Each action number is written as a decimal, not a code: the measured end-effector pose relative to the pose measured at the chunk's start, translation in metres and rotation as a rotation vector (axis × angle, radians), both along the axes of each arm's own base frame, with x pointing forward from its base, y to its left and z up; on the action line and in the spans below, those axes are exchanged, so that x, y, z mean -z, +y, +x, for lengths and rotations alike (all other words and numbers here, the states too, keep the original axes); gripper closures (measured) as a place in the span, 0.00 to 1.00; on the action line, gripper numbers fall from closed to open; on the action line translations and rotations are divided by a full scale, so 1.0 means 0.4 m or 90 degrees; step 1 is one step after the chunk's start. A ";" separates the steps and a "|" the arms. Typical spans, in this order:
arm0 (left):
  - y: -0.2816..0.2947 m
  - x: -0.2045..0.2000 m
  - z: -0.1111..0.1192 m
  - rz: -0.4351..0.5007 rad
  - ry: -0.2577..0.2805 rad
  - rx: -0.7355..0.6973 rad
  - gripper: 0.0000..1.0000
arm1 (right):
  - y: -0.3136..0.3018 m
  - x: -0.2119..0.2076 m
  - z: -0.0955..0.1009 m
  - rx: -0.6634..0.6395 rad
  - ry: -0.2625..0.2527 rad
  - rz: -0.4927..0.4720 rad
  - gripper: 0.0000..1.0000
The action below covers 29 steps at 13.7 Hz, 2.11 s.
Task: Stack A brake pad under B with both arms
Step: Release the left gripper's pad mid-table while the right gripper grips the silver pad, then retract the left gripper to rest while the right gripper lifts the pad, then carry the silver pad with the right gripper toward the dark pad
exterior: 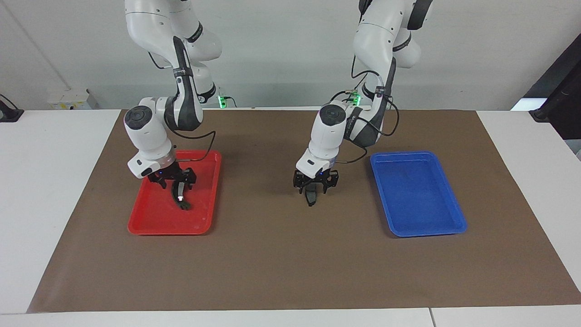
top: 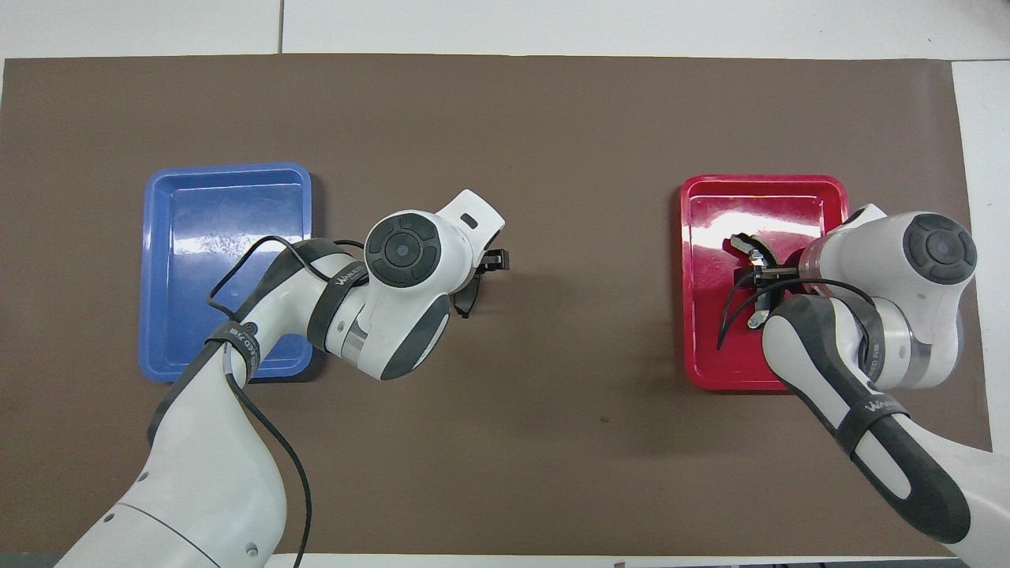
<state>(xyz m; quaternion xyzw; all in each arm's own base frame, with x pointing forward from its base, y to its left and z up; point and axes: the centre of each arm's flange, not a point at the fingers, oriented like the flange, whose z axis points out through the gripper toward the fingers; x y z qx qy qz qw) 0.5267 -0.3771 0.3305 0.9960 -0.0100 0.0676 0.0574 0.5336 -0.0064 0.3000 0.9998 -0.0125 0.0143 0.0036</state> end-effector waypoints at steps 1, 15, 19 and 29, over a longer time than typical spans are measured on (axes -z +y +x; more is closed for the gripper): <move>0.027 -0.029 0.019 -0.005 -0.009 -0.013 0.00 | -0.003 0.004 -0.001 -0.008 0.001 0.000 0.06; 0.820 -0.473 0.072 0.063 0.098 -0.015 0.00 | 0.015 -0.108 0.073 -0.016 0.034 0.002 0.57; 0.927 -0.643 0.052 0.063 0.122 0.007 0.00 | 0.206 -0.253 0.130 -0.008 0.010 0.018 0.57; 0.943 -0.673 0.038 0.062 0.150 0.026 0.00 | 0.831 -0.163 0.151 0.123 0.014 0.041 0.57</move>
